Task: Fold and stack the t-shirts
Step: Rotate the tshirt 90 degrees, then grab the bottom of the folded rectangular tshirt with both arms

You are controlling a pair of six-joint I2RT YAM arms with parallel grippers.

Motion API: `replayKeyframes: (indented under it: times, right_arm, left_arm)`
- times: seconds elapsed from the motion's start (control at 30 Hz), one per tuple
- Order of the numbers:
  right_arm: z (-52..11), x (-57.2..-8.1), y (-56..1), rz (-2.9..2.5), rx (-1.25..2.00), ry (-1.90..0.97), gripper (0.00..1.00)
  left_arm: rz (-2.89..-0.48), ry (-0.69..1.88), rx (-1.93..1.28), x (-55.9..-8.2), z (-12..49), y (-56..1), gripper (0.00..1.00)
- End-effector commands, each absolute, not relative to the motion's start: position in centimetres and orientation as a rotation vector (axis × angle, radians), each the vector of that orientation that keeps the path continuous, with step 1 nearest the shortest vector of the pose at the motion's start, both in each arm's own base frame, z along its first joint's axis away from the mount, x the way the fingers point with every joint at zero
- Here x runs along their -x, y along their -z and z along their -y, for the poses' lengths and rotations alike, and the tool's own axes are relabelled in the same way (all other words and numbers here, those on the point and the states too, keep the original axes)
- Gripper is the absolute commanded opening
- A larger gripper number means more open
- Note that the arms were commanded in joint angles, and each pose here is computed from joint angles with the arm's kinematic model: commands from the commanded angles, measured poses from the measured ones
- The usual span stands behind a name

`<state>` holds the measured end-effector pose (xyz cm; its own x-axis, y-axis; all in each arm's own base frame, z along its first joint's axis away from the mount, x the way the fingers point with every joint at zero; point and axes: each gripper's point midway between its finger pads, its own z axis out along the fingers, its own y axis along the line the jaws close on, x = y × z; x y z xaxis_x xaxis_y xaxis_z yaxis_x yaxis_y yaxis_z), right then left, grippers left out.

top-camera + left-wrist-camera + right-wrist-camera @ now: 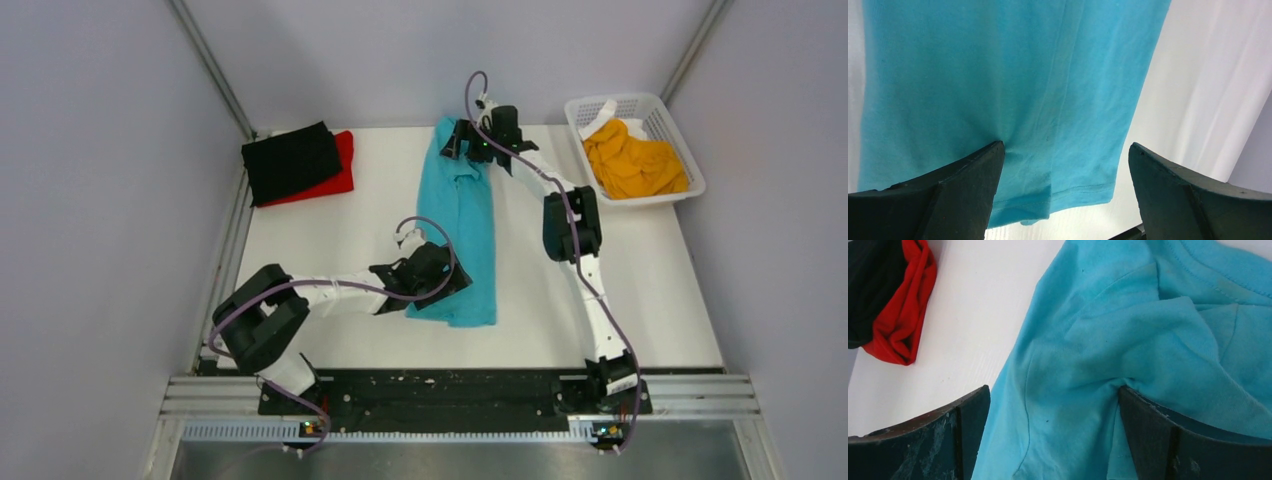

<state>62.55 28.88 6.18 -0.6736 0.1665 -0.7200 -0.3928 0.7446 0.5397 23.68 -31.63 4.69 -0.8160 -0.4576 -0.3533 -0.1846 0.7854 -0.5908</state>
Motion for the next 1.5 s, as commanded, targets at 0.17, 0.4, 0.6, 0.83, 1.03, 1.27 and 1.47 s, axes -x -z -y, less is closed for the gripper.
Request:
replayKeyframes:
  times: [0.17,0.4,0.6,0.83,1.03,1.27,1.47]
  right_arm:
    - [-24.6,-65.4,-7.3,-2.038,0.418,-0.632,0.99]
    - [-23.8,-64.8,-15.7,-1.945,0.492,-0.548,0.99]
    - [-20.2,-59.6,-25.4,-1.964,0.212,-0.430,0.99]
    - [-16.7,-43.1,-20.5,-2.044,-0.067,-0.540,0.98]
    - [-18.1,-30.0,-13.2,-2.180,-0.059,-0.653,0.97]
    - [-19.9,-22.7,-10.8,-2.207,-0.030,-0.885,0.96]
    - [-20.6,-19.4,-8.8,-2.309,0.029,-0.895,0.93]
  left_arm:
    - [-2.537,0.708,0.416,-22.7,32.8,-3.8,0.99]
    - [-2.475,0.706,0.202,-21.5,33.4,-7.8,0.99]
    - [-2.356,0.724,-0.001,-21.4,32.2,-13.0,0.99]
    - [-2.456,0.412,0.210,-21.4,23.2,-9.5,0.99]
    - [-2.473,0.577,0.238,-20.2,20.9,-7.0,0.99]
    - [-2.540,0.679,0.188,-19.2,22.6,-4.6,0.86]
    - [-2.590,0.639,0.193,-19.6,23.0,-2.9,0.54]
